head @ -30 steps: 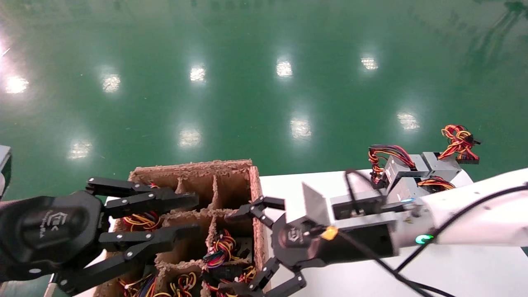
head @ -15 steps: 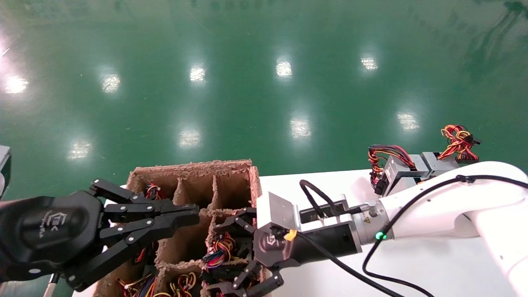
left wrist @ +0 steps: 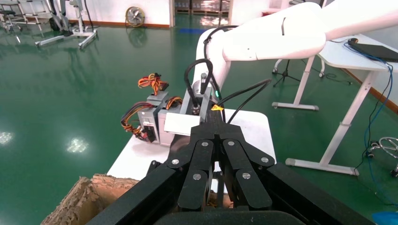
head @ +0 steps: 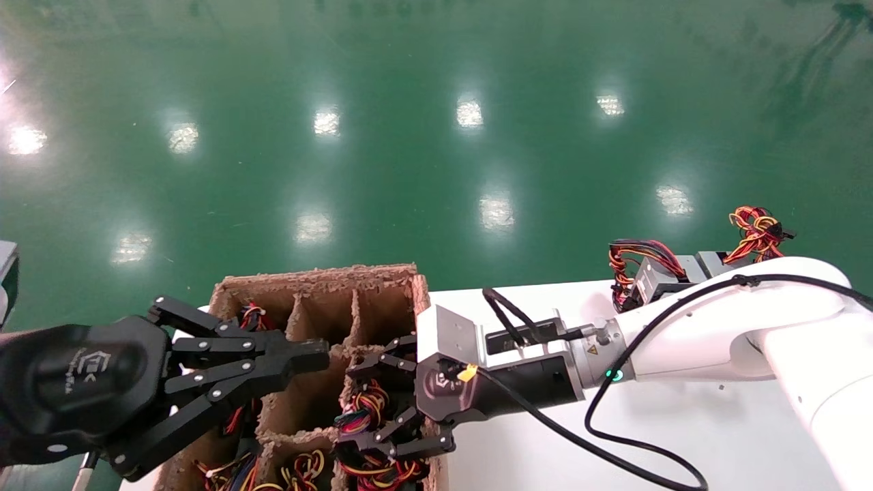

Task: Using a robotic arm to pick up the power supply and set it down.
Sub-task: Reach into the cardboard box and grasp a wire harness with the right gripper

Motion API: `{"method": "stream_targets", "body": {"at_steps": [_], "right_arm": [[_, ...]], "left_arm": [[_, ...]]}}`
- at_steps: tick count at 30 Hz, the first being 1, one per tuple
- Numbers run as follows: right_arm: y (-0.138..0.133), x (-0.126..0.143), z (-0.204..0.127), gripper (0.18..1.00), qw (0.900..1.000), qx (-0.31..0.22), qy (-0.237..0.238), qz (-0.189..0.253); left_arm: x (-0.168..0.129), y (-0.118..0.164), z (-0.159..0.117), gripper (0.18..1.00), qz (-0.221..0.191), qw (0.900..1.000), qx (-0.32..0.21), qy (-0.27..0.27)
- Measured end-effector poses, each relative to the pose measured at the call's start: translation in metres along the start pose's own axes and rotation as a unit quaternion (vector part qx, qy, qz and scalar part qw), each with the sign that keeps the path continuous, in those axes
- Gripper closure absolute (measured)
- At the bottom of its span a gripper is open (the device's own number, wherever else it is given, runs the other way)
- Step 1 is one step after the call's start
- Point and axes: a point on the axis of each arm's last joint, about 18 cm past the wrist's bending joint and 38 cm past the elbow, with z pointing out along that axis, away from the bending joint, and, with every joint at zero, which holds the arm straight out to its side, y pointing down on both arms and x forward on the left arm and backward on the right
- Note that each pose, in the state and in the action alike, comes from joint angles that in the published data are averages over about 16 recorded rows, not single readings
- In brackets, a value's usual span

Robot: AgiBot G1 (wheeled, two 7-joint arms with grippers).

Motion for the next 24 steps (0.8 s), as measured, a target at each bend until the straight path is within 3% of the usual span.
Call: {"method": "stream_targets", "body": {"at_steps": [14, 24], "right_arm": [[-0.0001, 0.0075, -0.0012, 0.723, 1.000, 0.013, 0.016, 0.013], [-0.0057, 0.0105, -0.0093, 0.842, 0.999, 0.035, 0.026, 0.033]], "left_arm": [[0.0000, 0.0000, 0.0000, 0.993, 0.000, 1.0000, 0.000, 0.000], [0.0000, 0.0000, 0.0000, 0.993, 0.000, 1.0000, 0.000, 0.000]]}}
